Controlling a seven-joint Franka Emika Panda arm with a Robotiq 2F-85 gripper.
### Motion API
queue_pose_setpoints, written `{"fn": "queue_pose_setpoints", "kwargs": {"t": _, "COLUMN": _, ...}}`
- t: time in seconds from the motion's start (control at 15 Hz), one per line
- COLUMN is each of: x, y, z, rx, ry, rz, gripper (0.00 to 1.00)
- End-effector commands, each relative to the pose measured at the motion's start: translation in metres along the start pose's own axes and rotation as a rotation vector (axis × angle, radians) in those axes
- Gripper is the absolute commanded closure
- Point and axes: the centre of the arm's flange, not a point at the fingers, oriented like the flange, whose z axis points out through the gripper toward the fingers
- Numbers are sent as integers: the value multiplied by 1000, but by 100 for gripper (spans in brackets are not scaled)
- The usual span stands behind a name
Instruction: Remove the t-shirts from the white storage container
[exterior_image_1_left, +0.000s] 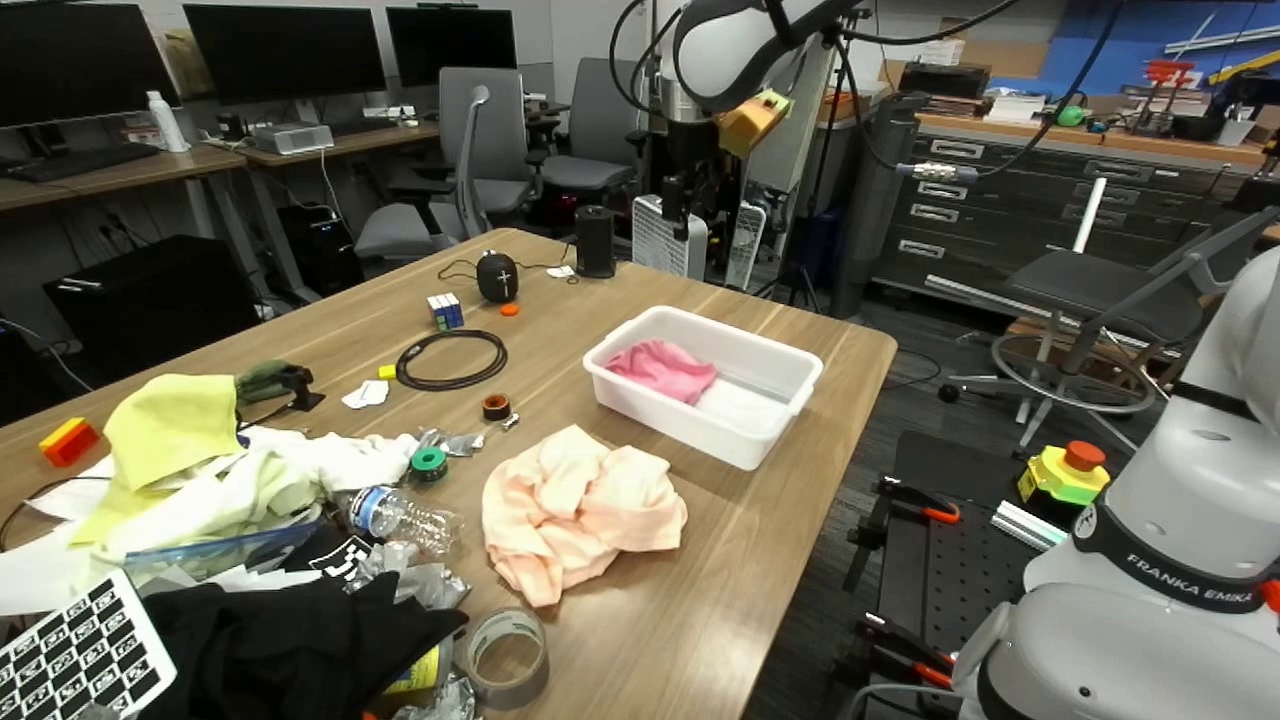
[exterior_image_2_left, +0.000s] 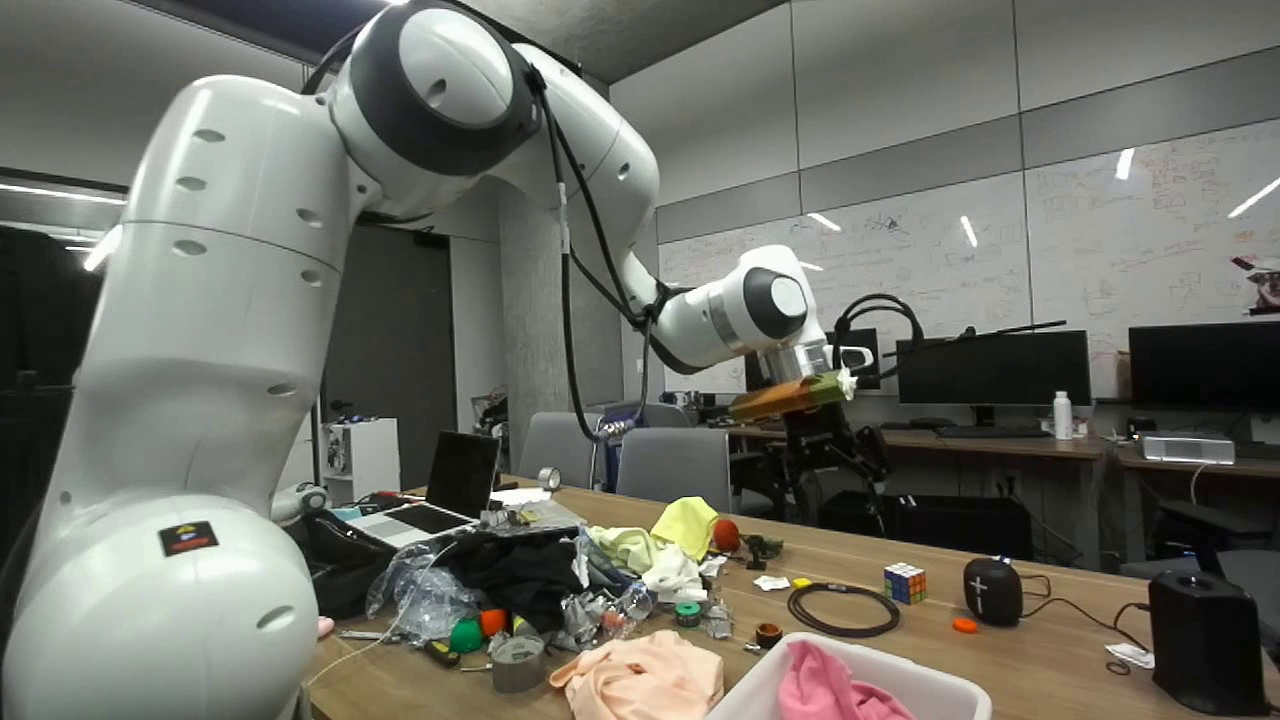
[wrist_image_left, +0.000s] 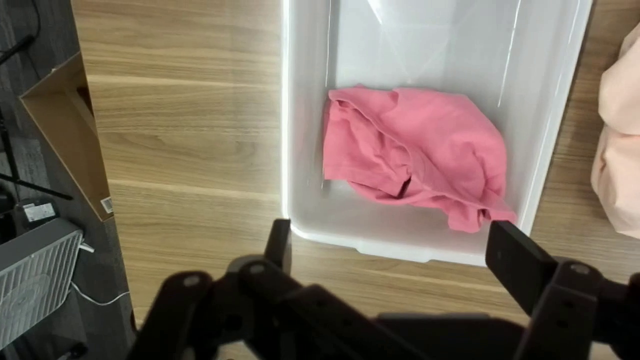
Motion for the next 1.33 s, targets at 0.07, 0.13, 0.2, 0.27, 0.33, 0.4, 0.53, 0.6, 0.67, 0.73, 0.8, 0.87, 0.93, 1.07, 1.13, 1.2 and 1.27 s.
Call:
{"fn": "queue_pose_setpoints", "kwargs": {"t": 0.07, "x": 25, "y": 15, "z": 35, "rx": 30, "ry": -21, "rz": -22, "gripper": 0}}
{"fn": "queue_pose_setpoints", "kwargs": {"t": 0.13, "x": 29, "y": 16, "z": 43, "rx": 39, "ry": -28, "rz": -25, "gripper": 0}}
{"fn": "queue_pose_setpoints", "kwargs": {"t": 0.2, "x": 33, "y": 16, "z": 49, "rx": 43, "ry": -30, "rz": -28, "gripper": 0}}
{"fn": "queue_pose_setpoints", "kwargs": {"t": 0.27, "x": 36, "y": 16, "z": 55, "rx": 49, "ry": -28, "rz": -33, "gripper": 0}}
{"fn": "queue_pose_setpoints", "kwargs": {"t": 0.33, "x": 40, "y": 16, "z": 61, "rx": 53, "ry": -23, "rz": -34, "gripper": 0}}
{"fn": "queue_pose_setpoints", "kwargs": {"t": 0.4, "x": 44, "y": 16, "z": 66, "rx": 61, "ry": -13, "rz": -39, "gripper": 0}}
{"fn": "queue_pose_setpoints", "kwargs": {"t": 0.53, "x": 52, "y": 14, "z": 80, "rx": 62, "ry": 0, "rz": -45, "gripper": 0}}
{"fn": "queue_pose_setpoints", "kwargs": {"t": 0.6, "x": 57, "y": 14, "z": 87, "rx": 61, "ry": -2, "rz": -45, "gripper": 0}}
{"fn": "queue_pose_setpoints", "kwargs": {"t": 0.67, "x": 61, "y": 13, "z": 94, "rx": 60, "ry": -7, "rz": -49, "gripper": 0}}
{"fn": "queue_pose_setpoints", "kwargs": {"t": 0.73, "x": 64, "y": 12, "z": 102, "rx": 59, "ry": -15, "rz": -49, "gripper": 0}}
{"fn": "queue_pose_setpoints", "kwargs": {"t": 0.8, "x": 69, "y": 12, "z": 108, "rx": 63, "ry": -24, "rz": -52, "gripper": 0}}
{"fn": "queue_pose_setpoints", "kwargs": {"t": 0.87, "x": 74, "y": 11, "z": 114, "rx": 68, "ry": -35, "rz": -54, "gripper": 0}}
{"fn": "queue_pose_setpoints", "kwargs": {"t": 0.93, "x": 77, "y": 9, "z": 120, "rx": 70, "ry": -42, "rz": -55, "gripper": 0}}
{"fn": "queue_pose_setpoints", "kwargs": {"t": 1.07, "x": 80, "y": 3, "z": 136, "rx": 81, "ry": -58, "rz": -55, "gripper": 0}}
{"fn": "queue_pose_setpoints", "kwargs": {"t": 1.13, "x": 82, "y": 0, "z": 143, "rx": 90, "ry": -63, "rz": -54, "gripper": 0}}
{"fn": "queue_pose_setpoints", "kwargs": {"t": 1.2, "x": 82, "y": -4, "z": 151, "rx": 100, "ry": -73, "rz": -51, "gripper": 0}}
{"fn": "queue_pose_setpoints", "kwargs": {"t": 1.27, "x": 83, "y": -8, "z": 157, "rx": 108, "ry": -84, "rz": -52, "gripper": 0}}
